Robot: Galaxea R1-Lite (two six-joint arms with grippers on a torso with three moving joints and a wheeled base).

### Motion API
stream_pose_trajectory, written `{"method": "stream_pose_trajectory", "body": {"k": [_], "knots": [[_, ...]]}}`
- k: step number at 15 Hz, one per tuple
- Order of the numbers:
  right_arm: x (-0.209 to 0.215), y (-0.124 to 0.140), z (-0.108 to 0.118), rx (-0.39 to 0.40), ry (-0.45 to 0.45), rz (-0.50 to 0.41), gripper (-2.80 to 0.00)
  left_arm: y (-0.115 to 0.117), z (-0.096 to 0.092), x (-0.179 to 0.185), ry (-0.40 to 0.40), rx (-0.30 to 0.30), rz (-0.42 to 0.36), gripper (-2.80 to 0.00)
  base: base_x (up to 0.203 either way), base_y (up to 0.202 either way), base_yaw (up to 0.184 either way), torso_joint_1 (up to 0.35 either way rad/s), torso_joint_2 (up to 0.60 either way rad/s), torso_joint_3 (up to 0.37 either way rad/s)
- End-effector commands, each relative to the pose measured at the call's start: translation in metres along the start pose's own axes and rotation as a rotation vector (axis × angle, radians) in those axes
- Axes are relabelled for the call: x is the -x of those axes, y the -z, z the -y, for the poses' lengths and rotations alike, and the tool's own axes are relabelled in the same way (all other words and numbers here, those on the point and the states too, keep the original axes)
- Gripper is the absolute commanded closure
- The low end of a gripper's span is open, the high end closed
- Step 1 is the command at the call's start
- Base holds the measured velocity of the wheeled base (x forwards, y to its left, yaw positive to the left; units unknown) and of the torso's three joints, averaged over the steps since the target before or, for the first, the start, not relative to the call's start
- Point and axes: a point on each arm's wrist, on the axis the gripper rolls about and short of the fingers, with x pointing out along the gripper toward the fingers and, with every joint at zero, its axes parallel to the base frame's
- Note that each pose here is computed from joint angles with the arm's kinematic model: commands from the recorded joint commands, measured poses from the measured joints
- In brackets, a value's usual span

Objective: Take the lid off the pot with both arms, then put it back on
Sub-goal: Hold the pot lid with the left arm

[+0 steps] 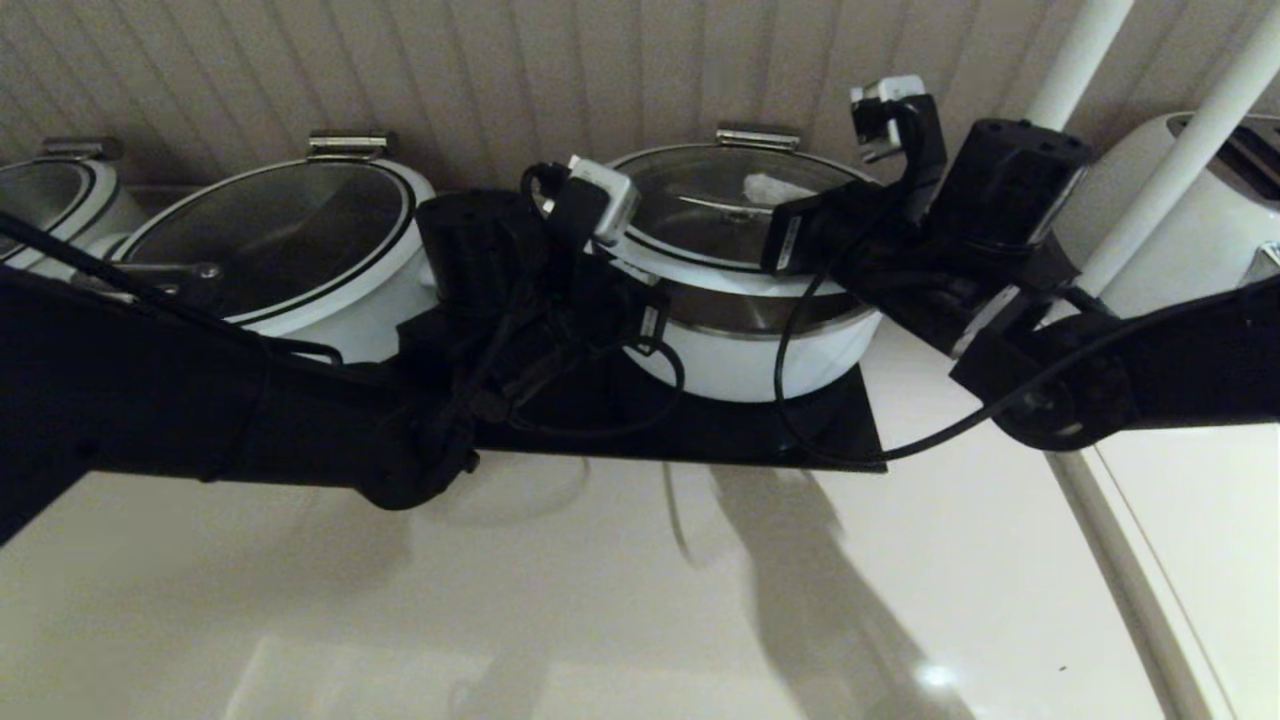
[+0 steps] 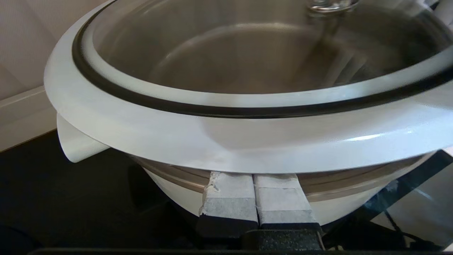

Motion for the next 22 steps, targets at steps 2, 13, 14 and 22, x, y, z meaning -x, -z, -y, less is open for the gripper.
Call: {"method": "stream_pose_trajectory", "body": {"k": [2, 13, 14, 22], "knots": [[0.006, -0.005, 0.000, 0.001, -0.003, 0.004, 0.00, -0.002, -0.002, -0.001, -0.008, -0.003, 0.014, 0.00, 0.000, 0.000, 0.000, 0.000, 0.00, 0.000], [0.036, -0.015, -0.001, -0.001, -0.002, -0.043, 0.00, -0.001, -0.002, -0.002, -0.007, -0.003, 0.011, 0.00, 0.000, 0.000, 0.000, 0.000, 0.00, 0.000], [0.039, -0.017, -0.001, -0.001, -0.001, -0.041, 0.00, -0.001, -0.002, -0.002, -0.007, -0.003, 0.011, 0.00, 0.000, 0.000, 0.000, 0.000, 0.00, 0.000], [0.076, -0.032, 0.000, -0.001, 0.007, -0.069, 0.00, 0.002, -0.001, -0.003, -0.006, -0.004, 0.006, 0.00, 0.000, 0.000, 0.000, 0.000, 0.00, 0.000]]}}
